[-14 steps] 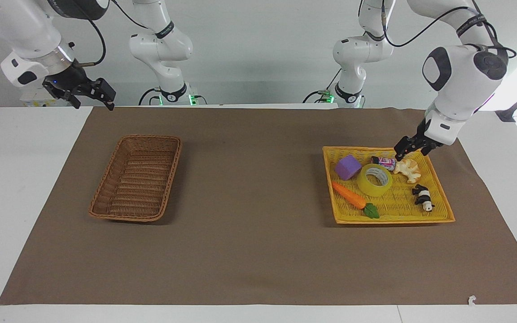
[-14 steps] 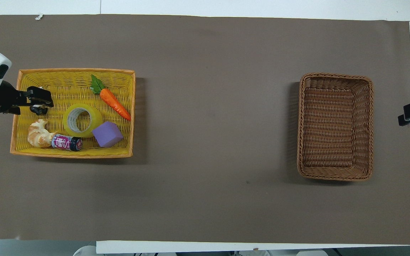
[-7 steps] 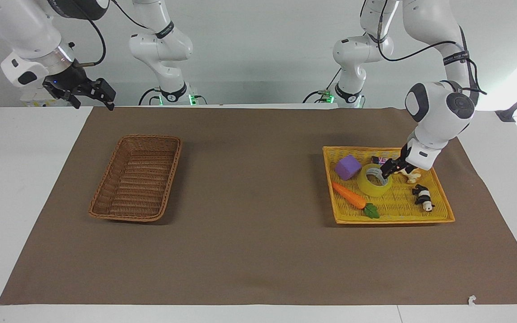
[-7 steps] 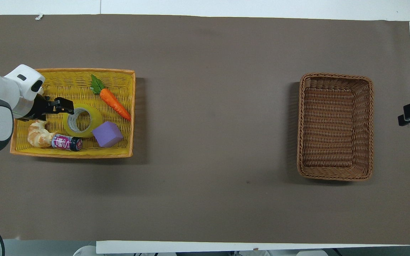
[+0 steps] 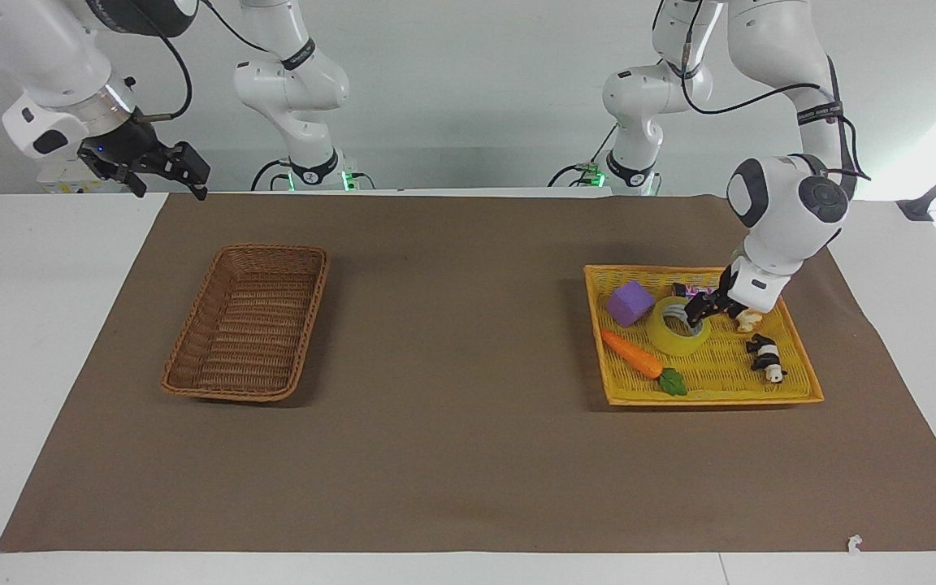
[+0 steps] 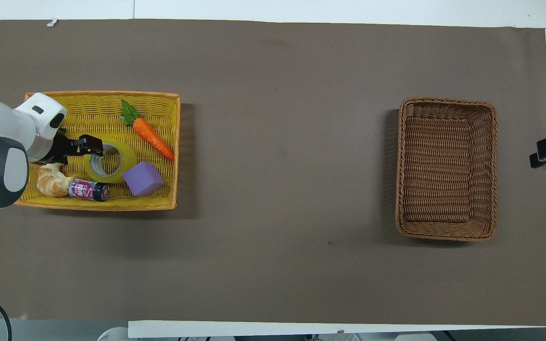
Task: Move tape to another basket
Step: 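Lower the left gripper into the tape roll's hole and close it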
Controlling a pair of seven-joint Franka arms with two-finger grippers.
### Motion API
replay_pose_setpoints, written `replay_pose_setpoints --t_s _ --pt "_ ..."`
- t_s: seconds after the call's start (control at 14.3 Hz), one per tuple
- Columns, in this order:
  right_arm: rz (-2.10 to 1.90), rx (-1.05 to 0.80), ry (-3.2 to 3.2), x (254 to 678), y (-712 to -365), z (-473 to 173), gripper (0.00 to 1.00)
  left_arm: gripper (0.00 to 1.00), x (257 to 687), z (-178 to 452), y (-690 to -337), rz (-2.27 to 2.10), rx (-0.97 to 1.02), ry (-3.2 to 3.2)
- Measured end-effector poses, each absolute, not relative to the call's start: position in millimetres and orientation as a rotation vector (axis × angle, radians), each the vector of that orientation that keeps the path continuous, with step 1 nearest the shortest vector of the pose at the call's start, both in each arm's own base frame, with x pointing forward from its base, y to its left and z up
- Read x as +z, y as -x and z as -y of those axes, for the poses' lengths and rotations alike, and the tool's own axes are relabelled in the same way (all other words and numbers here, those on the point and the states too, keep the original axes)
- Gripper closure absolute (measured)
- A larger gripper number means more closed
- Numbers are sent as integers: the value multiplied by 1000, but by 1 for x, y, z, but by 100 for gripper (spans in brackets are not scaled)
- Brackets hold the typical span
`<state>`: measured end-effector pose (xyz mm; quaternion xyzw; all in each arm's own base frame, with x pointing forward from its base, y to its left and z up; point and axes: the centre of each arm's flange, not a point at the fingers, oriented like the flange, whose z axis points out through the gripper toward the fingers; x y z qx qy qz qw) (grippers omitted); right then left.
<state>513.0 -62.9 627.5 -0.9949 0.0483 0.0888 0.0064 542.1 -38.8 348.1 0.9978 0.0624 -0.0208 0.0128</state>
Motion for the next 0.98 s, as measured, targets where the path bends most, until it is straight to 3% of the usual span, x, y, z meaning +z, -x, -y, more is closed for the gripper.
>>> replay_pose_setpoints --t_s 0.49,0.63,0.98 --pt "-150 278 3113 627 -513 63 0 9 322 38 -539 -195 -84 -3107" --pt "-150 279 3113 627 -513 63 0 25 318 38 -536 -194 -94 -3107" --pt "-150 279 3113 627 -513 63 0 39 307 38 -529 -194 -113 -3108"
